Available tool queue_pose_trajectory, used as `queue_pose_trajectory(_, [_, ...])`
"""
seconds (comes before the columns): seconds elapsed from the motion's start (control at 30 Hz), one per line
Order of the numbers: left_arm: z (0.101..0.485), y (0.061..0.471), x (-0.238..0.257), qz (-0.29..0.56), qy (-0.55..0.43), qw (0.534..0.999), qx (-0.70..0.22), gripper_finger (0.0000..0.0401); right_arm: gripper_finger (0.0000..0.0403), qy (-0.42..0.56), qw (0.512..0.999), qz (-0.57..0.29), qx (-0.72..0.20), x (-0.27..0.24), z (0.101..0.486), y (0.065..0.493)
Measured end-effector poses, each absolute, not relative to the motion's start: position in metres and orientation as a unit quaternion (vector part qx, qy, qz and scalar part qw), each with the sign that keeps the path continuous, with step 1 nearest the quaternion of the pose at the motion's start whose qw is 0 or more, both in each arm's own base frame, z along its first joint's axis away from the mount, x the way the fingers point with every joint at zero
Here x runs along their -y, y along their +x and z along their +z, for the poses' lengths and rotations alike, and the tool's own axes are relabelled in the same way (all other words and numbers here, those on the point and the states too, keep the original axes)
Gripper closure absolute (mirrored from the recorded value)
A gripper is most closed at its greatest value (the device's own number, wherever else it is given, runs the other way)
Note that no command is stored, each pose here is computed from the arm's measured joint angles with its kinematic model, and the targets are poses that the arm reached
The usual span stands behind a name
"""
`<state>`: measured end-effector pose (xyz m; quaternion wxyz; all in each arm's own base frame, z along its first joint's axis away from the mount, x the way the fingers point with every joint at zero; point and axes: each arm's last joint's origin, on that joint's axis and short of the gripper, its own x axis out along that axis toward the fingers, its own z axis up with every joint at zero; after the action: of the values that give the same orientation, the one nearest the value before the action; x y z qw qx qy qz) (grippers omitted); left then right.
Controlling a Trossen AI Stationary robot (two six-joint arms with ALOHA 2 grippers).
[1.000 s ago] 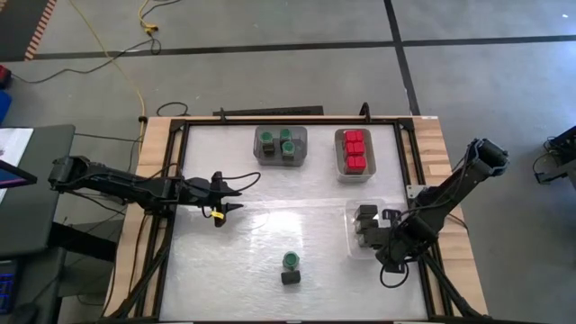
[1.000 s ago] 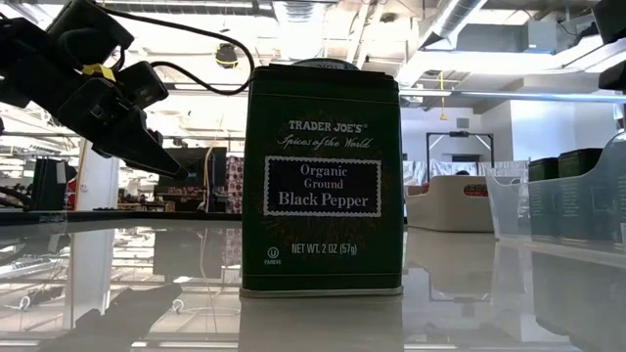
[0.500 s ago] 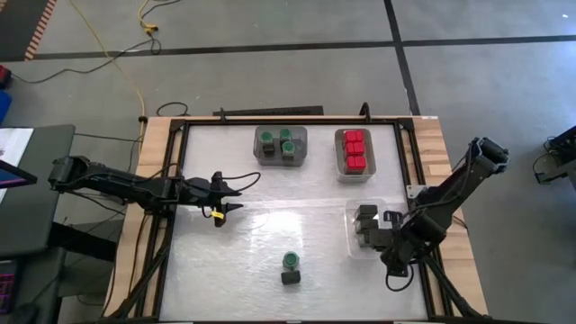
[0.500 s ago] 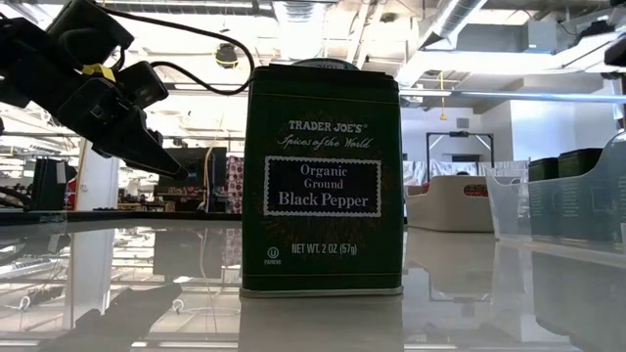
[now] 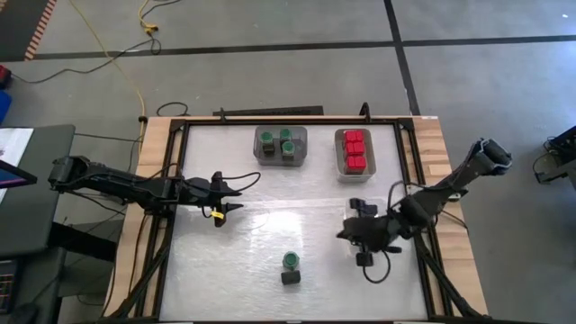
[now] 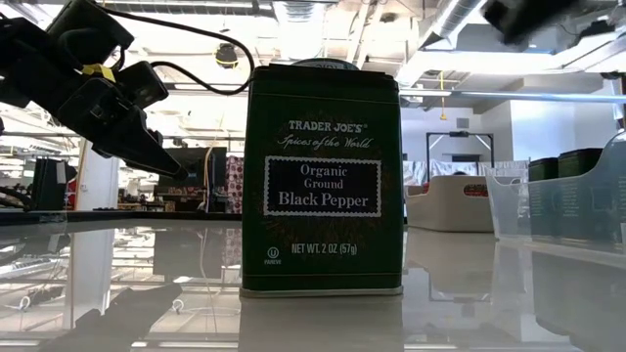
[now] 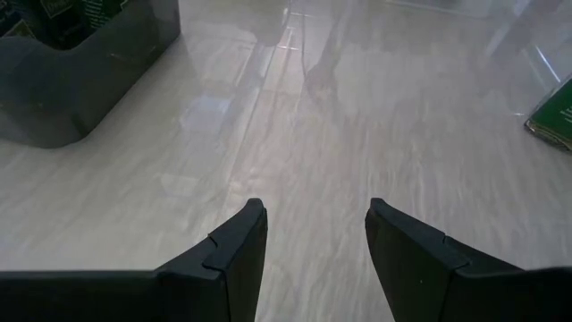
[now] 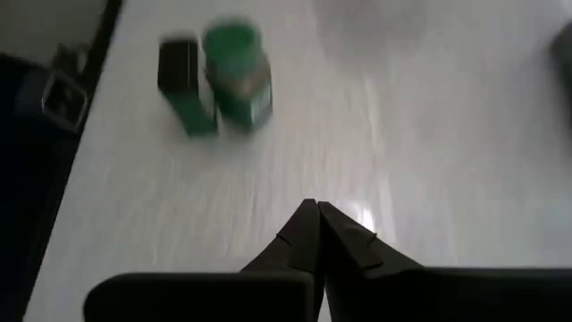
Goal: Sort spices by type
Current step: Put the green seasoning bottle into the black bin
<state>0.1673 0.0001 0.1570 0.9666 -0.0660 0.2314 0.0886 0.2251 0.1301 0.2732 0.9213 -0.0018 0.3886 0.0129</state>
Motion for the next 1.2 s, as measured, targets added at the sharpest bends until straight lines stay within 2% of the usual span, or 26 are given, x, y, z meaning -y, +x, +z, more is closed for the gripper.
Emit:
queue_pose_trajectory(0.27, [0.157, 0.167, 0.000, 0.089, -0.066, 0.967, -0.231, 0.0218, 0.0367, -0.032, 0.944, -0.022, -0.326, -0.093, 0.283, 0.254])
queue_pose_trajectory(0.73, [0.157, 0.167, 0.000, 0.088, -0.062, 0.967, -0.232, 0.0218, 0.0357, 0.040, 0.957, -0.160, -0.240, -0.020, 0.295, 0.282])
queue_pose_trajectory(0.97, [0.157, 0.167, 0.000, 0.085, -0.048, 0.968, -0.233, 0.0218, 0.0296, 0.026, 0.964, -0.167, -0.207, -0.012, 0.294, 0.297])
queue_pose_trajectory(1.2, [0.157, 0.167, 0.000, 0.084, -0.046, 0.968, -0.233, 0.0218, 0.0193, 0.047, 0.956, -0.183, -0.224, -0.006, 0.274, 0.313])
